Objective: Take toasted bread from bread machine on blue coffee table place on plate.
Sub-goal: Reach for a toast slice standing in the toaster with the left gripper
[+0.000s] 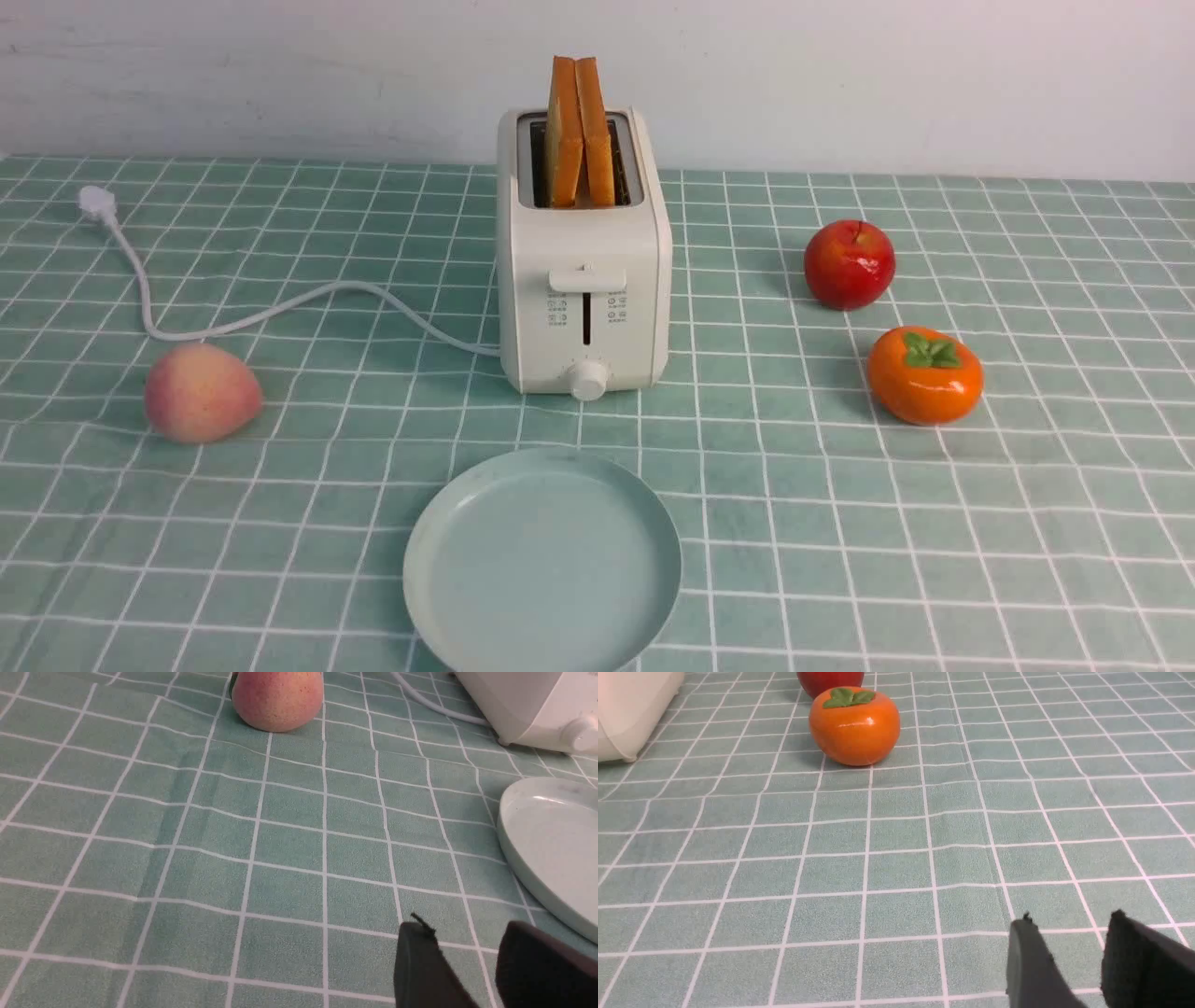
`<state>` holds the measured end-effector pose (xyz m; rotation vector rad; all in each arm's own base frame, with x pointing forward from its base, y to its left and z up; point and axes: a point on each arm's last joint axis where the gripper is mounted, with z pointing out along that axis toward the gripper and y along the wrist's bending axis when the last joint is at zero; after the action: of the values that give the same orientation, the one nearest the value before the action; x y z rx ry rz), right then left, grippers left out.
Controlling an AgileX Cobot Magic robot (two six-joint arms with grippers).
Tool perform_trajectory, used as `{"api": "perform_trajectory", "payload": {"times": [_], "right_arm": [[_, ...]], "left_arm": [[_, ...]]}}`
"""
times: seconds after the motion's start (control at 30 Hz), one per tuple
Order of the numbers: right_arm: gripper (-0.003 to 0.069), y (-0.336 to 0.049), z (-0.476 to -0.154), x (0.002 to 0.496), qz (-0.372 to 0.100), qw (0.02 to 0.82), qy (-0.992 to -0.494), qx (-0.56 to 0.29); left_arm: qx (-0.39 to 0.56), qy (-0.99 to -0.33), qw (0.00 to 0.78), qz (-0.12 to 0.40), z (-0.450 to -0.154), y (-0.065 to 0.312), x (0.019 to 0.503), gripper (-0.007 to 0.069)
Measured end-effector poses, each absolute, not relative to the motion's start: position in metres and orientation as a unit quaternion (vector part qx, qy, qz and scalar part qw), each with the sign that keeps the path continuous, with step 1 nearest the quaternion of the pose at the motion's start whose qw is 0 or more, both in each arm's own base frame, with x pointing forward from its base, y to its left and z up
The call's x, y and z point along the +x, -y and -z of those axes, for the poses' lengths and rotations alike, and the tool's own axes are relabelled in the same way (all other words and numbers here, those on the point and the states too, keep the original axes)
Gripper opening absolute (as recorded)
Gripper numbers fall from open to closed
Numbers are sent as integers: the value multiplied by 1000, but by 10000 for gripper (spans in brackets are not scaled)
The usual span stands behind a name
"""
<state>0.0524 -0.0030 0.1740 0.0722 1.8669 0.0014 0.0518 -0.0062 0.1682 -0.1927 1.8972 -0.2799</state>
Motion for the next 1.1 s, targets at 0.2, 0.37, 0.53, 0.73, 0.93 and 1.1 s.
{"api": "perform_trajectory", "payload": {"times": [0.2,0.37,0.53,0.73,0.93,1.1], "right_arm": [[239,3,-174,52,-1,594,-804,31],[239,3,-174,52,-1,594,-804,31],[239,3,-174,52,-1,594,-804,31],[239,3,-174,52,-1,594,-804,31],[239,3,-174,52,-1,594,-804,31],[239,1,-176,53,-25,602,-797,47]], "left_arm": [[-82,-808,570,119,-168,6,52,238],[-82,-808,570,119,-168,6,52,238],[-62,-806,581,96,-169,5,52,238],[-74,-761,634,120,-182,5,55,238],[-191,-678,662,257,-198,6,57,238],[-276,-621,644,350,-204,4,57,238]]}}
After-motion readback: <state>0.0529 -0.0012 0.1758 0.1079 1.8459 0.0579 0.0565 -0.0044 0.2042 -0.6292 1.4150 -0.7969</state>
